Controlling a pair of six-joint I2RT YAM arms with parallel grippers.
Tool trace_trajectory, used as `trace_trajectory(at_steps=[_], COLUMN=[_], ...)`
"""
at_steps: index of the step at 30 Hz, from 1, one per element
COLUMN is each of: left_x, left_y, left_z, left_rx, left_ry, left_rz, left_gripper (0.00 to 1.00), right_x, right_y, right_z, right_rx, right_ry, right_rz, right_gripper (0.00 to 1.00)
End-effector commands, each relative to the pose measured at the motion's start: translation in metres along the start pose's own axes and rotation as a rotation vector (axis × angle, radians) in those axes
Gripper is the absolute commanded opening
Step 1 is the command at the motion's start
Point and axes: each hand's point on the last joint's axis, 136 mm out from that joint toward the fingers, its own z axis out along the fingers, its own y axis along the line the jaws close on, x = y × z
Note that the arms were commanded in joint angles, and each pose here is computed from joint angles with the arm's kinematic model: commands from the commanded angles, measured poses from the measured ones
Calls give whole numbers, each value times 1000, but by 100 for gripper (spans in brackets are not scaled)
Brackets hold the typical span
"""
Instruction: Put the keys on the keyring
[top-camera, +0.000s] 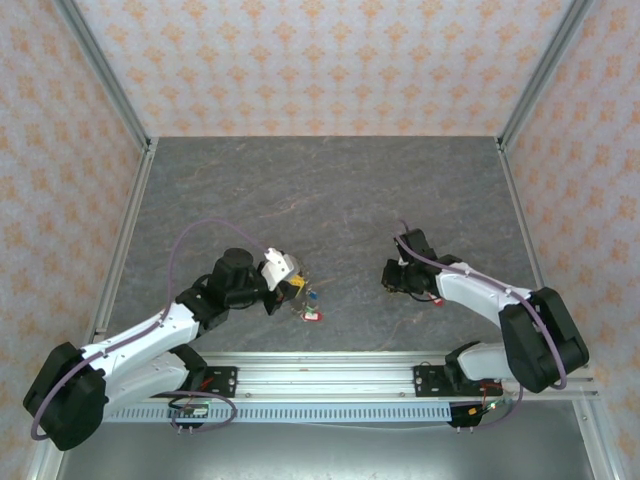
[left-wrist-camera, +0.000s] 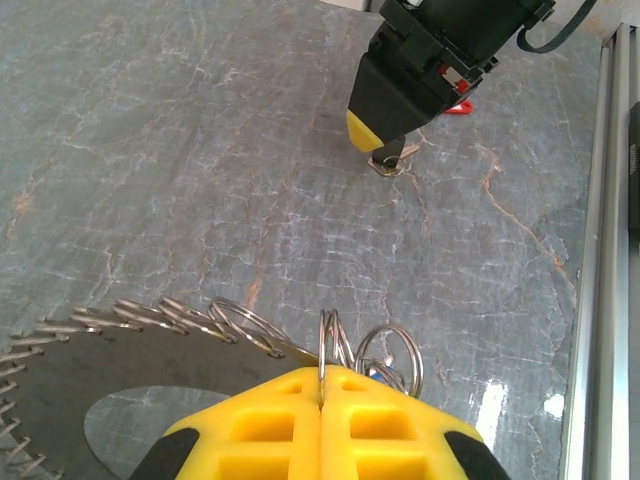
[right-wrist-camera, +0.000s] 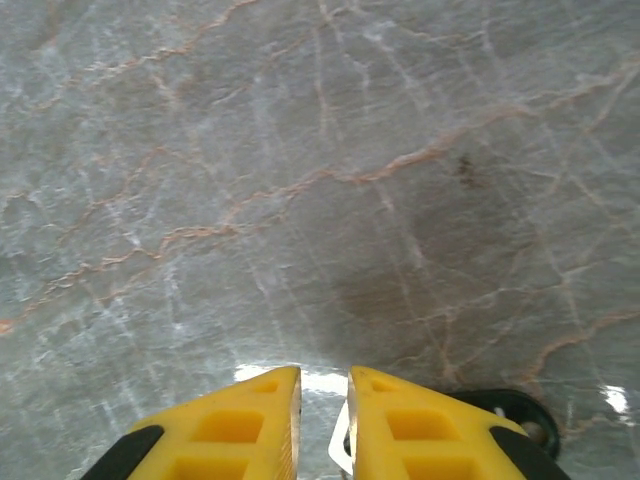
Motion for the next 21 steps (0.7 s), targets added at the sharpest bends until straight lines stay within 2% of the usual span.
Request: trace_trajectory(at_steps=[1,12,14,18,21], left_x=[-7,-5,-5,-5,-3], left_y=[-1,0,0,1,1], left_z=[-1,-4,-4,-5,-5], left_rx=[-3,-21,-20,-26,-26], left_ry=[-34,-31,-32,-33,-32], left_rz=[2,-2,-1,0,0], left_gripper=[0,0,0,0,0], right_x=[1,12,11,4,2], right_y=[-16,-8,-7,-15,-14], right_z=[0,6,3,-10,-17], right_rx=[108,86,87,155,151], right_ry=[11,84,86,47,31], right_rz=[11,20,17,2,-1], right_gripper=[20,19,17,19,20])
